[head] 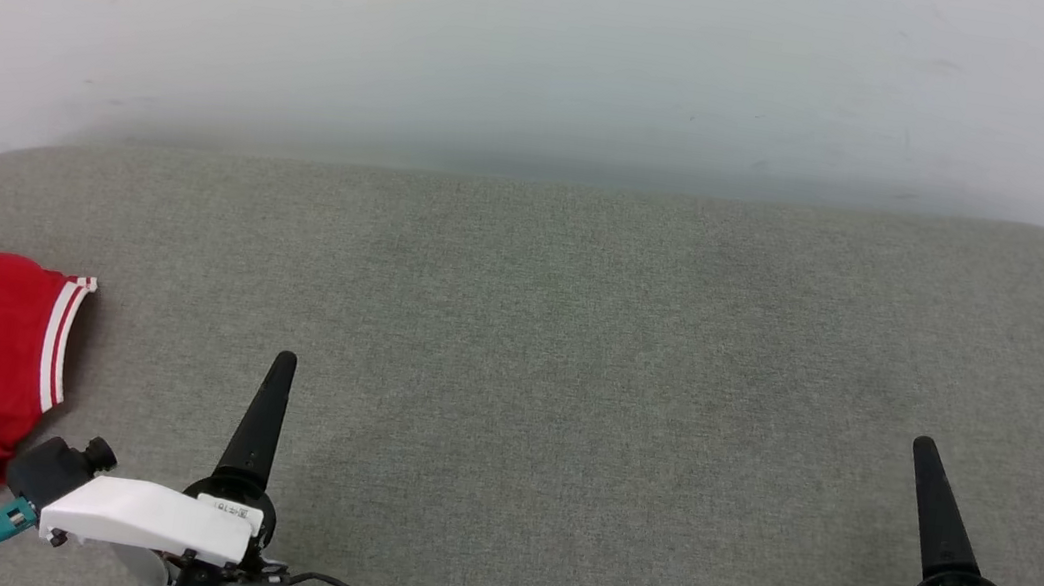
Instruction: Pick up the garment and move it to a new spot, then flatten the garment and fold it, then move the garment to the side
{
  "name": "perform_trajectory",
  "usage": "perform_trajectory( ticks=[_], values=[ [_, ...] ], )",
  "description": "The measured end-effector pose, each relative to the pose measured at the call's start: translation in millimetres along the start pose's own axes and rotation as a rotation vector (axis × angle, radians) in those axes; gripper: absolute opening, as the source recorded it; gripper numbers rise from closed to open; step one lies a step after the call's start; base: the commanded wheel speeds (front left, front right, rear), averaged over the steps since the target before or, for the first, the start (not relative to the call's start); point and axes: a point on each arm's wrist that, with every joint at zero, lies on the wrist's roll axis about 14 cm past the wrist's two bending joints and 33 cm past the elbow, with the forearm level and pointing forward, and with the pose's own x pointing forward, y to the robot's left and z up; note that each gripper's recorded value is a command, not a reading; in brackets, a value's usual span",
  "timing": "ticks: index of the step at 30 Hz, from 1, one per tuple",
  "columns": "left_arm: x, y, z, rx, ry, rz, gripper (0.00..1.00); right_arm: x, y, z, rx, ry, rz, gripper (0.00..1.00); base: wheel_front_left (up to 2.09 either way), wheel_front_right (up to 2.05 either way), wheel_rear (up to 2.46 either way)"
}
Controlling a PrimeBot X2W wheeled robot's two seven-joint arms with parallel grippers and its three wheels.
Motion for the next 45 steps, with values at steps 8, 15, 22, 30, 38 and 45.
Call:
perform_trajectory(
  ticks=[8,15,22,30,38,45],
  values=[
    [-3,-7,2,0.167,-0.016,-0.022,1.0,0,9,-2,-0.174,0.012,0.032,1.0,0.0,0.0,0.0],
    [-6,-9,3,0.321,-0.022,-0.034,1.0,0,13,-1,-0.342,0.028,0.054,1.0,0.0,0.0,0.0],
    [-7,-9,3,0.489,-0.022,-0.038,1.0,0,16,-5,-0.494,0.054,0.073,1.0,0.0,0.0,0.0],
    [-8,-10,1,0.667,-0.008,-0.051,1.0,0,20,-3,-0.616,0.05,0.087,1.0,0.0,0.0,0.0],
    [-9,-12,1,0.814,-0.01,-0.057,1.0,1,27,-4,-0.733,0.048,0.109,1.0,0.0,0.0,0.0],
    [-11,-13,0,0.923,-0.011,-0.065,1.0,0,31,-6,-0.831,0.051,0.124,1.0,0.0,0.0,0.0]
  ],
)
